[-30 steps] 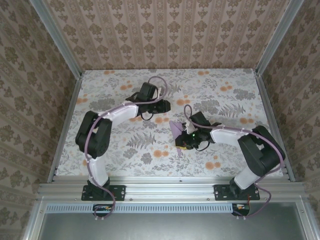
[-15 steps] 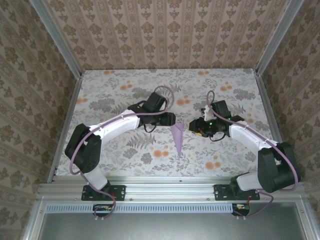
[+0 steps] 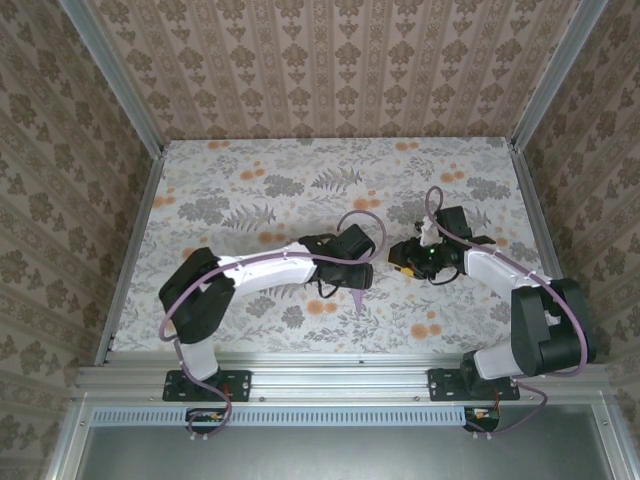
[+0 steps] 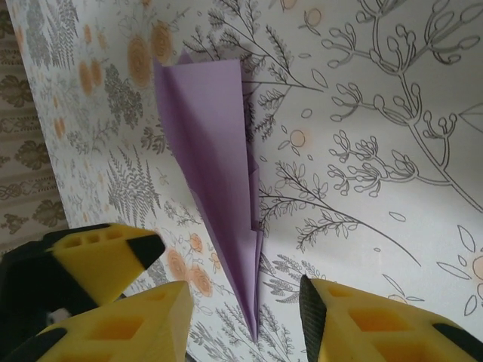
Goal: Fold a paper plane with a square sheet of paper (pick it up from the middle)
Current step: Turn over a paper plane at the center of the table.
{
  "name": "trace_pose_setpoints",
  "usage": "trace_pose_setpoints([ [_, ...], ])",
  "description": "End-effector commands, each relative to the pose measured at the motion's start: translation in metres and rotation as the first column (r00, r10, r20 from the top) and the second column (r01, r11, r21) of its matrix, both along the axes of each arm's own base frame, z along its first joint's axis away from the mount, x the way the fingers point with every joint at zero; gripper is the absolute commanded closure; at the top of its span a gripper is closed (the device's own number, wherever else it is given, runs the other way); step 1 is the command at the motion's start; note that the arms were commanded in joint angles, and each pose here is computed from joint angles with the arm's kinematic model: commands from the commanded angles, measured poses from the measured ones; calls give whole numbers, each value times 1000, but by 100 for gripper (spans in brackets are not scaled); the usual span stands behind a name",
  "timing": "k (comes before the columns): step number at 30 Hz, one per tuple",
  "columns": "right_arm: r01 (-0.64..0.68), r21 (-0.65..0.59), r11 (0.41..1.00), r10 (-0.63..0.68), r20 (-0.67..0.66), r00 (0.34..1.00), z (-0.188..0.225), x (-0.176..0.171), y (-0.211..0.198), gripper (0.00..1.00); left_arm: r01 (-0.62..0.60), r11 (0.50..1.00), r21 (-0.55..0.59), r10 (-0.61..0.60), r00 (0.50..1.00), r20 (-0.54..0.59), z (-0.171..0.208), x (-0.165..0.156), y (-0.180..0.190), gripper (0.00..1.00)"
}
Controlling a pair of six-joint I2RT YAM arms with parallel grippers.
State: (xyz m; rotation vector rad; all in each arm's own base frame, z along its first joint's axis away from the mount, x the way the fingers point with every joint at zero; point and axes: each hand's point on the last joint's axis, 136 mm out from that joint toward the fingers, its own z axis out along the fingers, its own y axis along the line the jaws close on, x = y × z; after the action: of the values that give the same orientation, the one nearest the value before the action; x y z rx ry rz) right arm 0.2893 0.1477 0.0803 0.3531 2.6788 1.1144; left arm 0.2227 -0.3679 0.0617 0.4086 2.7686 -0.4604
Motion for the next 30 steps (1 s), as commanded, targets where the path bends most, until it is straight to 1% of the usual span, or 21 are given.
trace_pose_setpoints([
  [1, -15, 24, 1000, 15, 0, 1000, -3, -4, 2, 54, -34, 998, 61, 34, 999, 1, -9, 3, 2, 42],
  [4, -18, 24, 1000, 18, 0, 1000, -3, -5, 2, 54, -9, 997, 72, 10, 1000, -5, -17, 3, -6, 44],
  [7, -20, 27, 999, 21, -4, 1000, -4, -7, 2, 54, 1, 995, 100, 1, 1000, -15, -26, 5, -8, 48],
  [12, -23, 30, 999, 23, -9, 1000, -7, -10, 2, 53, -8, 990, 142, 8, 1000, 1, -26, 8, -1, 59],
  [20, -28, 44, 999, 29, -15, 999, -9, -11, 4, 54, -14, 986, 167, 13, 1000, 5, -26, 5, 9, 71],
  [24, -28, 52, 998, 29, -17, 999, -10, -12, 4, 53, -12, 988, 151, 10, 1000, 15, -20, 4, 11, 72],
  [30, -27, 64, 998, 28, -23, 999, -12, -13, 6, 53, -19, 997, 69, 19, 1000, 5, -13, 2, 9, 70],
])
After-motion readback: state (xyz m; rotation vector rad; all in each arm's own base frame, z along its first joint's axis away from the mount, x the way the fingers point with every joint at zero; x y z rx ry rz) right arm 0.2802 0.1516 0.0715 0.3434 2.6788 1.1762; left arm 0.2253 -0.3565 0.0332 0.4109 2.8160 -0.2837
